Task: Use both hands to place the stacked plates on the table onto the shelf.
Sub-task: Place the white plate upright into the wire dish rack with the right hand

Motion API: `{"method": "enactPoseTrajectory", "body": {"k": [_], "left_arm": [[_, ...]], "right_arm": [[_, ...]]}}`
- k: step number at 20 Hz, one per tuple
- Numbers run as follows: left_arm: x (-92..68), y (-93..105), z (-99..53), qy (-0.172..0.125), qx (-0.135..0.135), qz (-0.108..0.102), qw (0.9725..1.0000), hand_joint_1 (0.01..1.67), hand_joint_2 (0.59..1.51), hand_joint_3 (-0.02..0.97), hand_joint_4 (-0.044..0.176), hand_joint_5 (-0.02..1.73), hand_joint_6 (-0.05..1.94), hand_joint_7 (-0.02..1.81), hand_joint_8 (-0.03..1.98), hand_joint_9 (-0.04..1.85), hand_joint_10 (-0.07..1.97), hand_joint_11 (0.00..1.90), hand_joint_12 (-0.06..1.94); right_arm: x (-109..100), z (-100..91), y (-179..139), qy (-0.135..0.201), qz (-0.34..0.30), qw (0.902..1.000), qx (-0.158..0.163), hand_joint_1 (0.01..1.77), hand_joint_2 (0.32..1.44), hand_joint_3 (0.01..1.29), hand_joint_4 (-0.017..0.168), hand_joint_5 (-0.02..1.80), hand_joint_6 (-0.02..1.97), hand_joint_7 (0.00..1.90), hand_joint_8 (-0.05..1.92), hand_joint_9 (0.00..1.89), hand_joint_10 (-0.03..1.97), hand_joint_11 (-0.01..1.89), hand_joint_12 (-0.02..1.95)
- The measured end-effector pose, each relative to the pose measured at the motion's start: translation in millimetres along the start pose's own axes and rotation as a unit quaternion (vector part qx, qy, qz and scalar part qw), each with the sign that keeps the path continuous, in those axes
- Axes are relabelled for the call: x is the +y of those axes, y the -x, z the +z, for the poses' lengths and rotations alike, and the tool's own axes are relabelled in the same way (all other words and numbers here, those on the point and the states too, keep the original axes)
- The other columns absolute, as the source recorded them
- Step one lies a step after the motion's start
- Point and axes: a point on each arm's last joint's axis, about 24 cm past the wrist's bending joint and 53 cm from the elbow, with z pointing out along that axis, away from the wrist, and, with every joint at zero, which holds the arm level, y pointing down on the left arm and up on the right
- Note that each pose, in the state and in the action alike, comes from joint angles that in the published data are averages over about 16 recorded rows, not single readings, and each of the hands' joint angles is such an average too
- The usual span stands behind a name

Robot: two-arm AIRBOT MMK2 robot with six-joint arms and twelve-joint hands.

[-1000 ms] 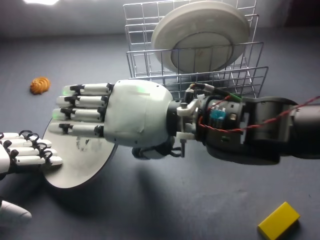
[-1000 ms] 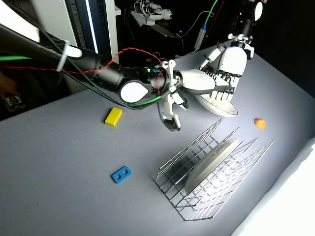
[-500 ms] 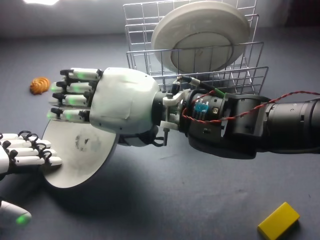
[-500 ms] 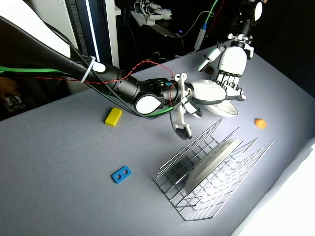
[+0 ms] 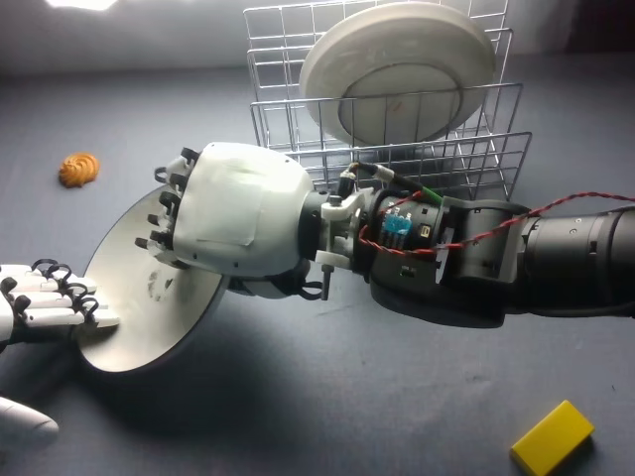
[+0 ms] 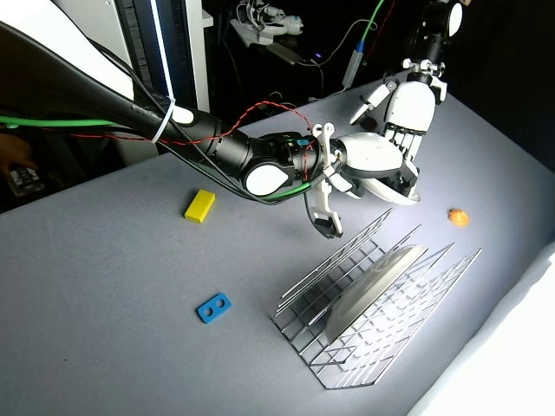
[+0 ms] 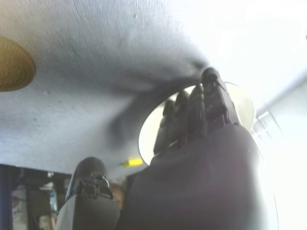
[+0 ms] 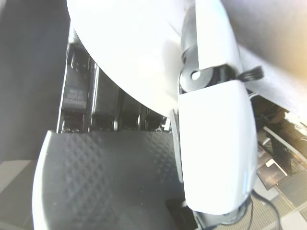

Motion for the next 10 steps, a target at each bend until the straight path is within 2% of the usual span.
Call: {"method": "enactPoseTrajectory", "body": {"k": [5,10], "left_arm": [[-0.2,24.9,-6.3,0.0,-0.03,-0.001,0.9995,0.02,1.139,0.008,-0.004,0.13,-0.01,0.11,-0.01,0.06,-0.02,0.06,0.02],[-1.4,60.0,-17.9,-0.004,-0.073,0.003,0.9973,0.02,1.14,0.008,-0.001,0.14,0.0,0.13,-0.01,0.08,-0.01,0.05,0.02]], "right_arm": [[1,-1.0,-1,0.001,0.004,1.0,-0.002,1.22,0.96,0.01,-0.009,0.92,0.61,1.04,0.56,1.19,0.03,0.8,0.78],[0,-4.6,1,0.001,0.008,1.0,-0.002,1.22,0.96,0.01,-0.009,0.93,0.62,1.07,0.61,1.23,0.02,0.86,0.77]]}}
